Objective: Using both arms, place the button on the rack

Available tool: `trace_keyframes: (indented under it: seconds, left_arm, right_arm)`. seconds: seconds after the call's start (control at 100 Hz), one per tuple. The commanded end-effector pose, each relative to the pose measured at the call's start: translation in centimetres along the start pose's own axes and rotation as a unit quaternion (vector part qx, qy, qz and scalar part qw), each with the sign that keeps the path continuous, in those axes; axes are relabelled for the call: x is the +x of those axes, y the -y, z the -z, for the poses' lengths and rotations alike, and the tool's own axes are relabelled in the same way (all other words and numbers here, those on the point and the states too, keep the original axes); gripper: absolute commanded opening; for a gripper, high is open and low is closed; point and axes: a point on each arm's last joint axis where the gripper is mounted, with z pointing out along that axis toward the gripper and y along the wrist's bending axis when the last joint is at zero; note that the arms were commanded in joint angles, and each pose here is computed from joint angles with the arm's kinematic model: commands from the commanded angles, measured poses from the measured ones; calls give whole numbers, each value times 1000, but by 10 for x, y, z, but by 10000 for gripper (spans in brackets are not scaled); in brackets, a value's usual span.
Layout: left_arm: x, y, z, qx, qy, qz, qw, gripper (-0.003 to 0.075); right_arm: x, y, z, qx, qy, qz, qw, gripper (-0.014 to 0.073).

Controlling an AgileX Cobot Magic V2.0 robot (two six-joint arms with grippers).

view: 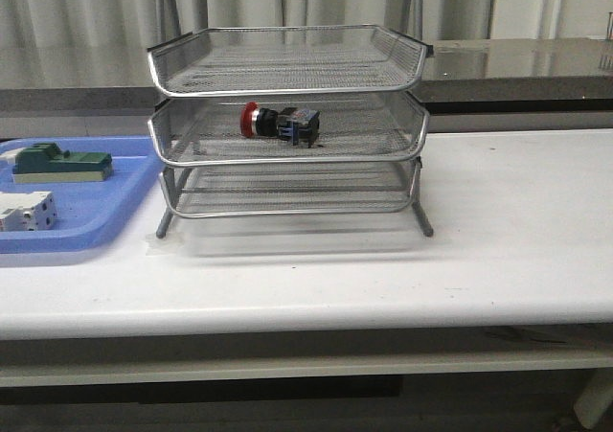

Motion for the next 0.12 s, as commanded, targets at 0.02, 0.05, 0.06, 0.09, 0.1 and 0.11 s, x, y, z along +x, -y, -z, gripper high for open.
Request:
trace_keyframes:
  seconds: [0.02,0.05,0.06,0.09,0.1,0.11]
  left_arm:
    - [2,1,1,-2,37,6,999,-20]
    - [2,1,1,-2,37,6,999,-20]
    - [2,1,1,-2,37,6,999,-20]
    - [2,1,1,-2,37,6,999,-20]
    - [2,1,1,-2,37,6,999,-20]
    - [2,1,1,-2,37,6,999,-20]
  right_arm:
    - [-7,0,2,-1,45,9,999,-66]
    - [-7,0,2,-1,45,9,999,-66]
    - [-7,0,2,-1,45,9,999,-66]
    - [-7,0,2,-1,45,9,999,-66]
    - [-7,0,2,-1,45,9,999,-66]
    - [-7,0,2,-1,45,9,999,-66]
